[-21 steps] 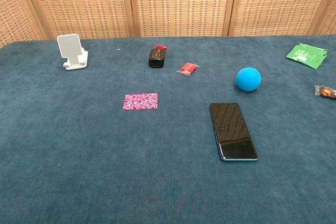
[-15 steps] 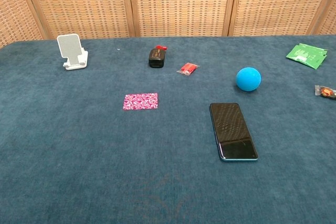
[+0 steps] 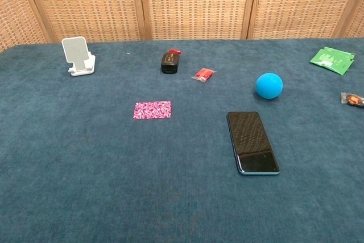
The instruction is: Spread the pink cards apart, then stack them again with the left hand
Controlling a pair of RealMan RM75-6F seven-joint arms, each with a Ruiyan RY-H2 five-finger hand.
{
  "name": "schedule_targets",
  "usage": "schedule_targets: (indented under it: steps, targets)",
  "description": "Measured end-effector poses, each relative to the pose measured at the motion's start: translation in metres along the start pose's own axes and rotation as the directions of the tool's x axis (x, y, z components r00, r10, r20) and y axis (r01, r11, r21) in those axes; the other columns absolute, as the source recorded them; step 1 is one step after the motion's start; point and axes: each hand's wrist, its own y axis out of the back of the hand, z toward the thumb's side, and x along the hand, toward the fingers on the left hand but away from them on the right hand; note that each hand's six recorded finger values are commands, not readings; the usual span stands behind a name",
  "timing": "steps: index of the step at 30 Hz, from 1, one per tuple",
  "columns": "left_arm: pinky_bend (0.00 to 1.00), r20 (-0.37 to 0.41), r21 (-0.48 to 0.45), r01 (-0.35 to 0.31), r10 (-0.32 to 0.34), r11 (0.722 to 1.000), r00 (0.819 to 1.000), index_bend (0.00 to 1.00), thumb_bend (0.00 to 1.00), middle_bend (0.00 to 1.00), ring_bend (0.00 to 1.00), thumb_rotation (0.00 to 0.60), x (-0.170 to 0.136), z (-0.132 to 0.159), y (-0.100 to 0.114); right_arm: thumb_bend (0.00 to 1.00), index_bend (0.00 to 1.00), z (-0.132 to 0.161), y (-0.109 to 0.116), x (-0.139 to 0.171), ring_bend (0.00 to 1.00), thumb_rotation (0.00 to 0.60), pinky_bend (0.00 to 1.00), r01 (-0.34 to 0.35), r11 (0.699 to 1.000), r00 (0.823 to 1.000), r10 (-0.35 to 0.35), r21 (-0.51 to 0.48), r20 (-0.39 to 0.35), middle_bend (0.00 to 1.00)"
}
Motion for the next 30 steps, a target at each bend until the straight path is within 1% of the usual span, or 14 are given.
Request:
schedule_targets:
  steps: [4,8,11,12,15,20,24,30]
  targets:
    - [0.0,0.083,0.006,0.05,-0.05,0.999,0.995,0.0,1.0,0.0,0.0,0.6,0.035,0.03,-0.006,0.0,0.0,-0.003,0.0,-0.002,0.0,0.6,0.0,0.003,1.0,1.0,-0.003,0.008,0.018,0.0]
    - [0.0,0.152,0.011,0.121,-0.121,0.993,0.981,0.0,1.0,0.0,0.0,0.6,0.067,0.058,-0.018,0.0,0.0,-0.006,-0.001,-0.006,0.0,0.6,0.0,0.003,1.0,0.999,-0.003,0.016,0.034,0.0]
    - [0.0,0.196,0.018,0.191,-0.191,0.981,0.962,0.0,1.0,0.0,0.0,0.6,0.092,0.079,-0.03,0.0,0.0,-0.009,-0.003,-0.007,0.0,0.6,0.0,-0.004,1.0,0.999,0.003,0.023,0.046,0.0]
    - [0.0,0.213,0.023,0.218,-0.218,0.976,0.952,0.0,1.0,0.0,0.0,0.6,0.102,0.088,-0.035,0.0,0.0,-0.01,-0.003,-0.007,0.0,0.6,0.0,-0.004,1.0,0.999,0.002,0.026,0.05,0.0]
    - [0.0,0.247,0.042,0.267,-0.269,0.963,0.931,0.0,1.0,0.0,0.0,0.6,0.127,0.111,-0.051,0.0,0.0,-0.016,-0.004,-0.009,0.0,0.6,0.0,-0.006,0.999,0.997,0.004,0.032,0.074,0.0]
    - [0.0,0.238,0.054,0.324,-0.327,0.944,0.914,0.0,1.0,0.0,0.0,0.6,0.165,0.136,-0.076,0.0,0.0,-0.023,-0.006,-0.012,0.0,0.6,0.0,-0.01,1.0,0.995,0.007,0.028,0.104,0.0]
    - [0.0,0.228,0.095,0.35,-0.363,0.932,0.903,0.0,1.0,0.0,0.0,0.6,0.19,0.157,-0.095,0.0,0.0,-0.025,-0.005,-0.013,0.0,0.6,0.0,-0.009,1.0,0.994,0.006,0.027,0.113,0.0]
    - [0.0,0.208,0.108,0.393,-0.408,0.913,0.889,0.0,1.0,0.0,0.0,0.6,0.203,0.17,-0.114,0.0,0.0,-0.031,-0.007,-0.015,0.0,0.6,0.0,-0.015,0.999,0.991,0.011,0.029,0.131,0.0]
